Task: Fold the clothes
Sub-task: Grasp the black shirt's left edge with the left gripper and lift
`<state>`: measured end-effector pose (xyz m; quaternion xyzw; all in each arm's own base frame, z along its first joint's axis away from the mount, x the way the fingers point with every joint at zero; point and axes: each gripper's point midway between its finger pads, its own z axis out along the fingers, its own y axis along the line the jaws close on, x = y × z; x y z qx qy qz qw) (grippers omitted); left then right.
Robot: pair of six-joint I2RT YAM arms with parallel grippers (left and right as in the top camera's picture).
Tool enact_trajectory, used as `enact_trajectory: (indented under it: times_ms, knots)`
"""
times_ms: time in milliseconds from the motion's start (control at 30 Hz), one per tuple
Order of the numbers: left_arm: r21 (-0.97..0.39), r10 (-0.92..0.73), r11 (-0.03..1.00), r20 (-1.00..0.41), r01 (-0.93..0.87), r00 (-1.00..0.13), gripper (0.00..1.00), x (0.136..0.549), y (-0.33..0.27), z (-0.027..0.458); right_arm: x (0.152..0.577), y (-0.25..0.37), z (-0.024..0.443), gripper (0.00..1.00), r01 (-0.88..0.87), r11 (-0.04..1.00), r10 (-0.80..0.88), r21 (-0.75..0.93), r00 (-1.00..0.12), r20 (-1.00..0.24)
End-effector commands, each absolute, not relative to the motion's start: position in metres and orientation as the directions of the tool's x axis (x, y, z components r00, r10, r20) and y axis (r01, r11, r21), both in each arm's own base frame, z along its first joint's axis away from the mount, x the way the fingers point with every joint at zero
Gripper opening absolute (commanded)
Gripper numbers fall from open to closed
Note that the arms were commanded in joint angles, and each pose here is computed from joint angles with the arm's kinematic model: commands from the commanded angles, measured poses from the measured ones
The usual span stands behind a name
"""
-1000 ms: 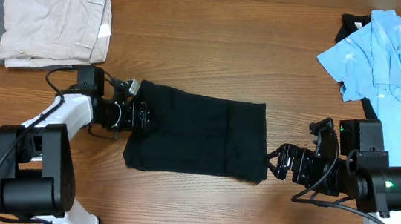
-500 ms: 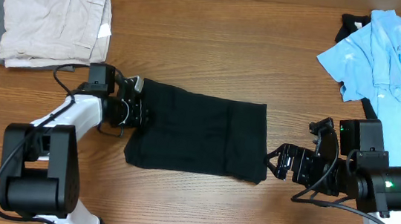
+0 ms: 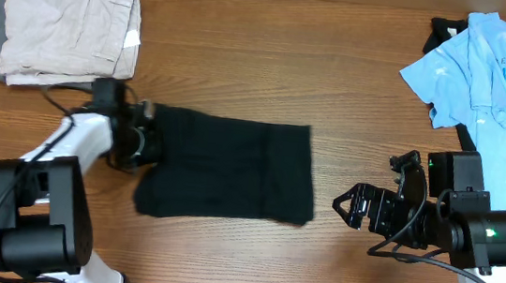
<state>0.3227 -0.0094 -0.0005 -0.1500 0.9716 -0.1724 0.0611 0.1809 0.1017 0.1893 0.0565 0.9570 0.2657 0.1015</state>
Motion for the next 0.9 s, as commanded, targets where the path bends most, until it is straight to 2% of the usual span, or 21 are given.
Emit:
enact_trajectory:
  times_ms: [0, 200, 400, 533, 867]
  knots:
    - [-0.173, -0.393, 0.91, -0.074, -0.377, -0.916, 0.04, 0.324, 0.045, -0.001, 0.181, 0.103, 0.191, 1.0, 0.037, 0.85, 0.153, 0.525, -0.972, -0.179]
    - [-0.111, -0.415, 0.909, -0.13, -0.403, -0.9, 0.04, 0.35, 0.068, 0.052, 0.185, 0.104, 0.191, 1.0, 0.034, 0.85, 0.154, 0.526, -0.97, -0.186]
    - [-0.11, -0.359, 0.932, -0.162, -0.345, -0.919, 0.04, 0.37, 0.052, 0.116, 0.19, 0.105, 0.184, 1.0, 0.05, 0.851, 0.153, 0.522, -0.976, -0.156]
    - [-0.107, -0.279, 0.958, -0.141, -0.265, -0.95, 0.04, 0.368, 0.019, 0.137, 0.194, 0.105, 0.179, 1.0, 0.063, 0.853, 0.153, 0.519, -0.979, -0.133]
    - [-0.126, -0.147, 0.983, -0.11, -0.133, -0.983, 0.04, 0.353, -0.096, 0.139, 0.196, 0.106, 0.176, 1.0, 0.071, 0.853, 0.152, 0.517, -0.982, -0.116]
